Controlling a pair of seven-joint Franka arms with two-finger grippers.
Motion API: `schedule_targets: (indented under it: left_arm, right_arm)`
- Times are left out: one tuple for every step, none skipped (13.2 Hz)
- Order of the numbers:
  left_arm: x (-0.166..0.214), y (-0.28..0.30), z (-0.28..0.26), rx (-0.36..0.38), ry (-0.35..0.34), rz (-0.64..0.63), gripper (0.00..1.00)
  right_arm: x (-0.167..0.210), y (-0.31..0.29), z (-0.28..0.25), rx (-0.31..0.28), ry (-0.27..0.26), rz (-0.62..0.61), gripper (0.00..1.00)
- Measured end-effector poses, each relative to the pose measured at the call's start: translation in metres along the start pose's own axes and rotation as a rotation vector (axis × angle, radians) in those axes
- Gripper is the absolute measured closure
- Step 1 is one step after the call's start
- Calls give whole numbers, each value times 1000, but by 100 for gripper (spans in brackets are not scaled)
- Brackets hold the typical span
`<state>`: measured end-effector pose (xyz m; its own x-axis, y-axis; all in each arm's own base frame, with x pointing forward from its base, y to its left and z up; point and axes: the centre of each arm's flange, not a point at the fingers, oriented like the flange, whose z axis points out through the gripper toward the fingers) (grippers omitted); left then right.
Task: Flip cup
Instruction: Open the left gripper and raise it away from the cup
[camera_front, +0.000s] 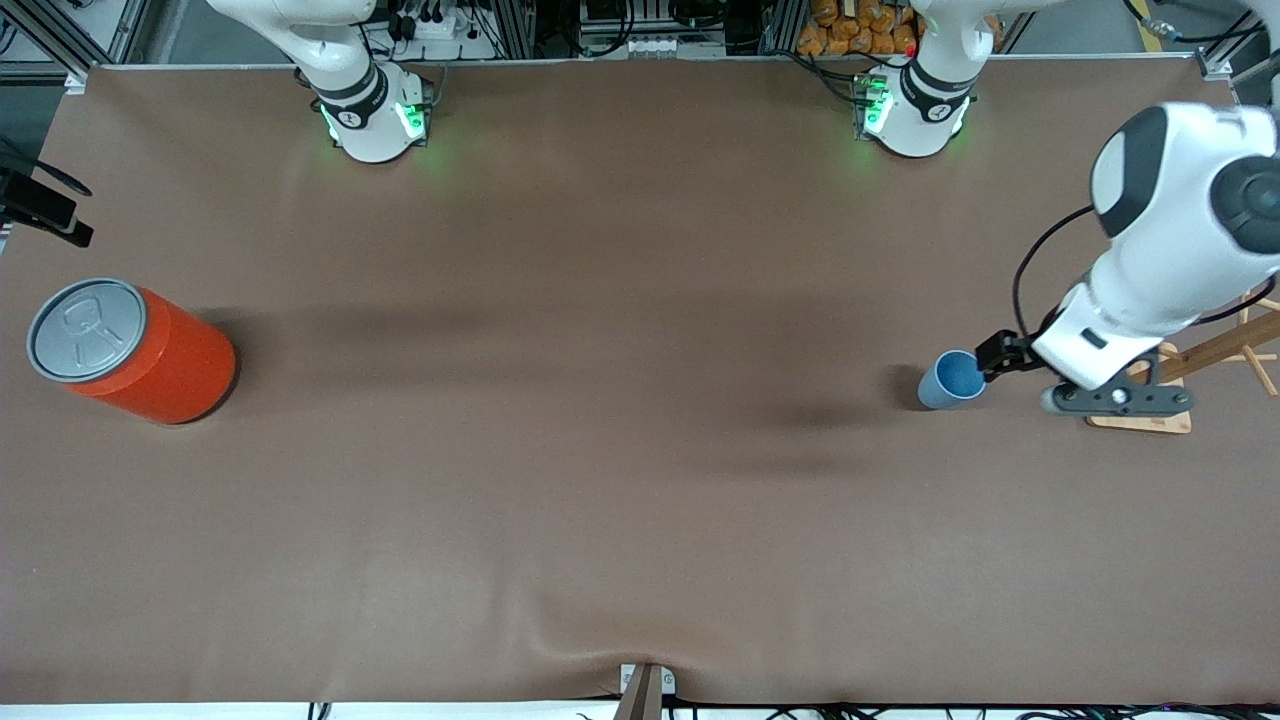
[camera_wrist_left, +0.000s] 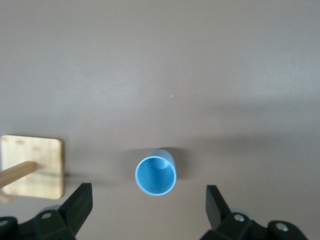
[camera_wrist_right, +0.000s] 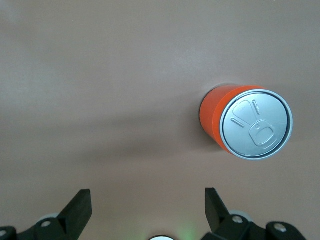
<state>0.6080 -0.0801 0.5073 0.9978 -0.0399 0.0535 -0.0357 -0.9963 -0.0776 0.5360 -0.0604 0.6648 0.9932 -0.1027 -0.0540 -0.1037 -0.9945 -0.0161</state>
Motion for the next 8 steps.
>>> schedule_targets:
  left_arm:
    - [-2, -7, -16, 5, 4, -12, 0]
    - [-3, -12, -30, 5, 3, -24, 0]
    - [-4, -16, -42, 1, -2, -33, 0]
    - [-6, -20, -53, -1, -5, -41, 0]
    - [-8, -23, -65, 1, -1, -41, 0]
    - [-12, -29, -79, 3, 8, -31, 0]
    - [-19, -35, -93, 1, 10, -11, 0]
    - [-29, -46, -106, -6, -6, 8, 0]
  right_arm:
    - [0, 0, 0, 0, -1, -1, 0]
    - [0, -1, 0, 0, -2, -2, 0]
    - [0, -1, 0, 0, -2, -2, 0]
    - [0, -1, 0, 0, -2, -2, 0]
    - [0, -1, 0, 0, -2, -2, 0]
    - [0, -1, 0, 0, -2, -2, 0]
    - [0, -1, 0, 0, -2, -2, 0]
    - [0, -1, 0, 0, -2, -2, 0]
